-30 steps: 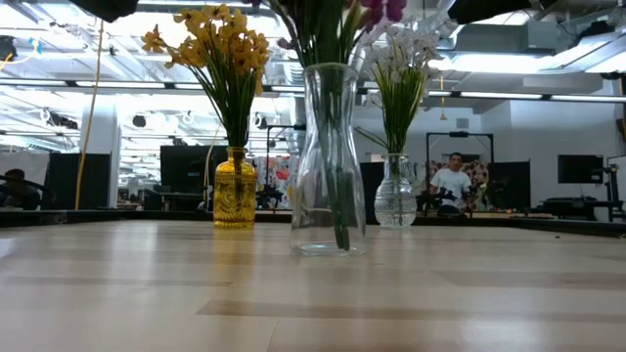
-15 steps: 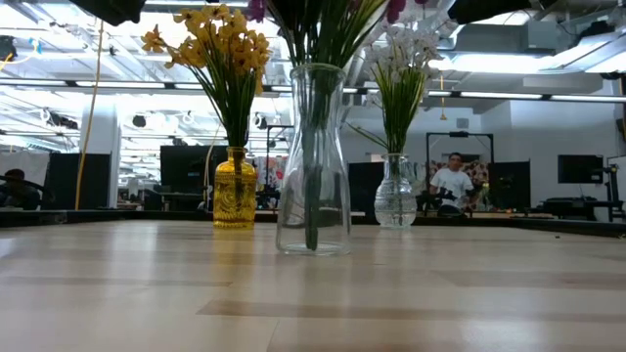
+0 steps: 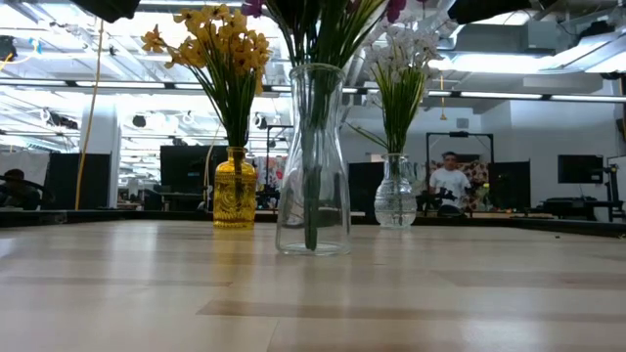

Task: Sort flowers into vase by color
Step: Put the violet flowers into the bottom transparent vase, then return to Home Position

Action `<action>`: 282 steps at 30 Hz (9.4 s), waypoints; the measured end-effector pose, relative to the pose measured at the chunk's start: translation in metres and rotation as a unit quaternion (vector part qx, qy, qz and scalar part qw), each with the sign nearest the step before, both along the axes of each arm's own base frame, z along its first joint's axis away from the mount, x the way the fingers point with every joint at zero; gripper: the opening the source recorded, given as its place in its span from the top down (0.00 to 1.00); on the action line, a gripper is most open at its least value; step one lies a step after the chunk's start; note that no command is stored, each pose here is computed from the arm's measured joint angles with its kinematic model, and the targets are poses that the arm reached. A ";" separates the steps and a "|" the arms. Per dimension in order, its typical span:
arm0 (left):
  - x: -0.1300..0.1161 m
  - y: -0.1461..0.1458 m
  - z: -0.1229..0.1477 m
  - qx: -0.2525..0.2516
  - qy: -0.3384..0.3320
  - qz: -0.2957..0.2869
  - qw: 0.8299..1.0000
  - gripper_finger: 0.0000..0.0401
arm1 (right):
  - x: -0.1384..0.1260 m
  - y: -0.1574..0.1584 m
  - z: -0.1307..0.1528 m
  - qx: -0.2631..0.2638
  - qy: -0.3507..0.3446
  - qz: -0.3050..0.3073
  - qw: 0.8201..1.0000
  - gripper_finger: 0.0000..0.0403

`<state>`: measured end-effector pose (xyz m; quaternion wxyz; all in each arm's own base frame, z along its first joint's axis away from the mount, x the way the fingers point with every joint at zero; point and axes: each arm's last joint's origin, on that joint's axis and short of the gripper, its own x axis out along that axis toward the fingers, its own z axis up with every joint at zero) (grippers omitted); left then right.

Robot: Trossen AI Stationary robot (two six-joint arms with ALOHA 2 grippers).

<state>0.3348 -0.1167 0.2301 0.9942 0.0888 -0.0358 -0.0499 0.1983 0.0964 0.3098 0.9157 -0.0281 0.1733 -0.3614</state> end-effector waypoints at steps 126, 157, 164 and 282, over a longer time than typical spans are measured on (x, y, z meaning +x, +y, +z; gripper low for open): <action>-0.259 0.118 0.004 -0.051 -0.024 0.211 0.976 1.00 | -0.126 -0.091 -0.088 0.031 -0.184 0.250 0.950 0.94; -0.239 0.134 -0.059 -0.035 0.004 0.185 0.982 1.00 | -0.101 -0.112 -0.143 0.016 -0.185 0.268 0.945 0.93; -0.239 0.135 -0.060 -0.032 0.008 0.179 0.983 1.00 | -0.101 -0.116 -0.144 0.016 -0.179 0.251 0.951 0.91; -0.239 0.135 -0.061 -0.044 0.006 0.189 0.981 1.00 | -0.101 -0.116 -0.145 0.017 -0.177 0.248 0.952 0.89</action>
